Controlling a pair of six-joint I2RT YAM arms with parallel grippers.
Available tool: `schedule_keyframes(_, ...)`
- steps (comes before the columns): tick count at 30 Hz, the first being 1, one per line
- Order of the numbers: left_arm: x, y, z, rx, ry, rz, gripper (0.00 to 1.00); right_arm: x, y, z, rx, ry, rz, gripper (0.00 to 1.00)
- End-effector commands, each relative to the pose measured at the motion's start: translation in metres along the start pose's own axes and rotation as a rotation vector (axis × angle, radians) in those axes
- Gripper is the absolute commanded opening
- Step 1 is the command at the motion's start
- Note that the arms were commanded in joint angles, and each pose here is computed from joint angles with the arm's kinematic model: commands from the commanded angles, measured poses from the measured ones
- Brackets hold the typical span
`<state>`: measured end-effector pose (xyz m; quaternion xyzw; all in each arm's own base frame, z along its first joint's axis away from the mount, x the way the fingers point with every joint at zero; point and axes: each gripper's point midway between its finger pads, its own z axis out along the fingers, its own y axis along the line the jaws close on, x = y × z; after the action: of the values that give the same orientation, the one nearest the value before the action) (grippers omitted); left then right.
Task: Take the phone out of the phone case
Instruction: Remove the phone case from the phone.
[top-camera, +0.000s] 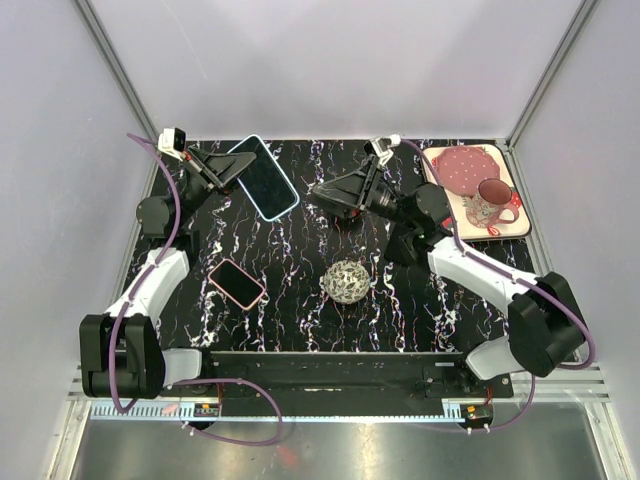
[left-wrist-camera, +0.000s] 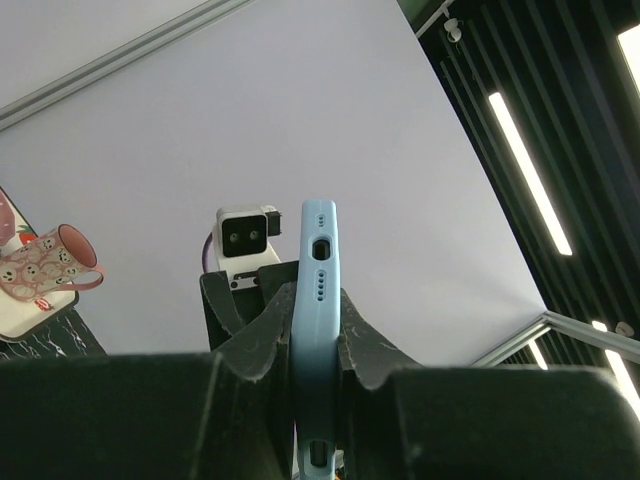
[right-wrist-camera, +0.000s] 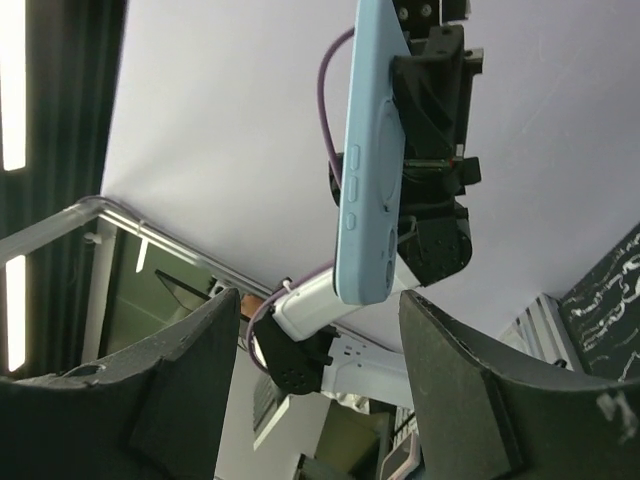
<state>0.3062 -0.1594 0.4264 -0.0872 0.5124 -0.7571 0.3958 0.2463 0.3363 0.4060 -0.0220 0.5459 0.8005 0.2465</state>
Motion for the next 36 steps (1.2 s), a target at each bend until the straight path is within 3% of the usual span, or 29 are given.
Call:
schedule_keyframes(1,-0.003,-0.02,0.002,0.064,-0.015,0.054,0.0,0.013,-0.001,0.018,0.031,0.078,-0.089,0.7)
schedule_keyframes(6,-0.003,-0.02,0.002,0.064,-0.016,0.052,0.0,0.021,-0.013,0.03,0.057,0.111,-0.077,0.68)
schedule_keyframes(9,-0.003,-0.019,0.001,0.062,-0.021,0.044,0.0,0.021,-0.013,0.032,0.029,0.119,-0.056,0.61)
schedule_keyframes(10,-0.003,-0.019,0.0,0.061,-0.021,0.044,0.0,0.021,-0.014,0.033,0.015,0.119,-0.042,0.51)
schedule_keyframes(15,-0.002,-0.016,-0.001,0.06,-0.022,0.032,0.0,0.019,-0.014,0.036,-0.037,0.115,0.011,0.26)
schedule_keyframes(16,-0.002,-0.016,-0.001,0.06,-0.023,0.031,0.0,0.019,-0.015,0.036,-0.049,0.114,0.027,0.16)
schedule_keyframes(19,-0.002,-0.014,-0.003,0.059,-0.021,0.025,0.0,0.019,-0.014,0.035,-0.077,0.107,0.056,0.0)
schedule_keyframes(24,-0.004,-0.014,-0.002,0.068,-0.03,0.013,0.0,0.013,-0.004,0.031,-0.187,0.07,0.141,0.0)
schedule_keyframes(27,-0.007,-0.018,-0.001,0.083,-0.044,0.005,0.0,0.006,0.001,0.028,-0.286,0.052,0.283,0.0)
schedule_keyframes(36,-0.013,-0.054,-0.007,0.242,-0.097,-0.033,0.0,0.011,0.027,0.051,-0.374,0.084,0.336,0.0)
